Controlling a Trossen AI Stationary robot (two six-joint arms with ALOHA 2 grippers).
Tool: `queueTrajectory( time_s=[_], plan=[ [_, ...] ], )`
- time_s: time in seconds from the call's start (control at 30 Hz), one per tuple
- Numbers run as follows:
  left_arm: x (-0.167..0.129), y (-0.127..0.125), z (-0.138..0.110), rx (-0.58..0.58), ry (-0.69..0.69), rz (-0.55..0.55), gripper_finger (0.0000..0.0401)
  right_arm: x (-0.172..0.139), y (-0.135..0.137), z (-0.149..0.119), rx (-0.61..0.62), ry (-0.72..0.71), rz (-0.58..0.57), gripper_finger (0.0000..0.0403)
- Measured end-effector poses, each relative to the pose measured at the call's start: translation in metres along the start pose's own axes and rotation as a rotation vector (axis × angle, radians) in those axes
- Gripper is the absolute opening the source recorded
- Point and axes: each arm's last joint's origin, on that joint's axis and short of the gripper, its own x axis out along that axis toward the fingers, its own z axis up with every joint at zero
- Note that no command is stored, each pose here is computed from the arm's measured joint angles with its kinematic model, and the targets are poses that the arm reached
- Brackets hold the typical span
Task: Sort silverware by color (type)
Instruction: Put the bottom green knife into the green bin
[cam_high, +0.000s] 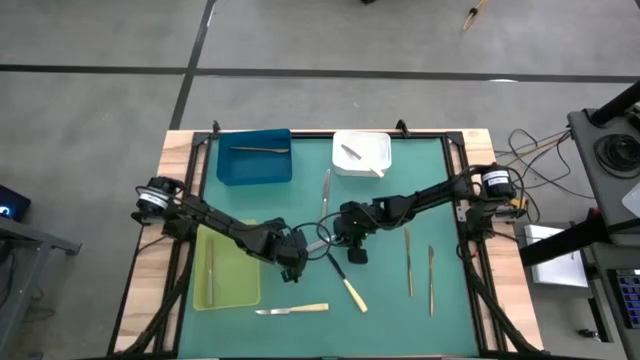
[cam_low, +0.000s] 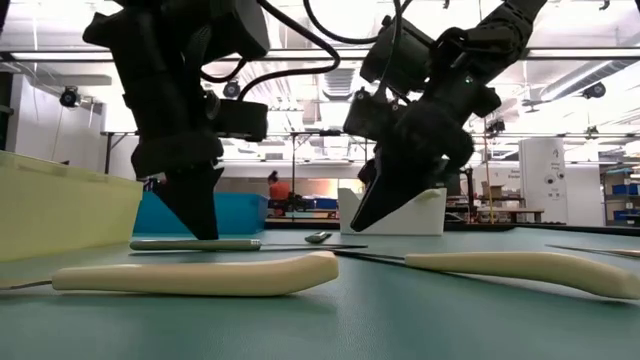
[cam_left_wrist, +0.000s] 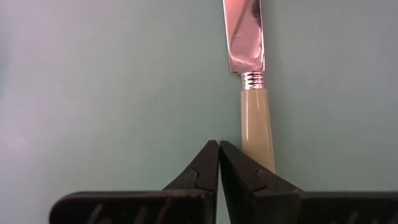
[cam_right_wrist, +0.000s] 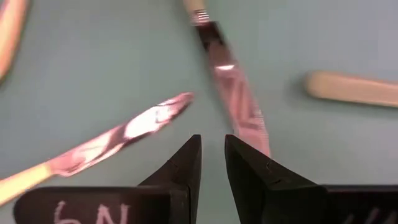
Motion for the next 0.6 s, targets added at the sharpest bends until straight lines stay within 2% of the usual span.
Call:
queueTrajectory(
  time_s=[0.27, 0.5, 0.6],
  plan=[
    [0.0, -0.001, 0.0, -0.02, 0.022, -0.032, 0.0, 0.011, -0.008, -0.008, 0.009, 0.035, -0.038, 0.0063],
    [-0.002, -0.006, -0.001, -0.012, 0.026, -0.072, 0.0, 0.011, -0.016, -0.008, 0.012, 0.022, -0.171, 0.0063],
    [-0.002, -0.007, -0.001, 0.001, 0.029, -0.09, 0.0, 0.011, -0.016, -0.007, 0.01, 0.011, -0.185, 0.0063]
  ],
)
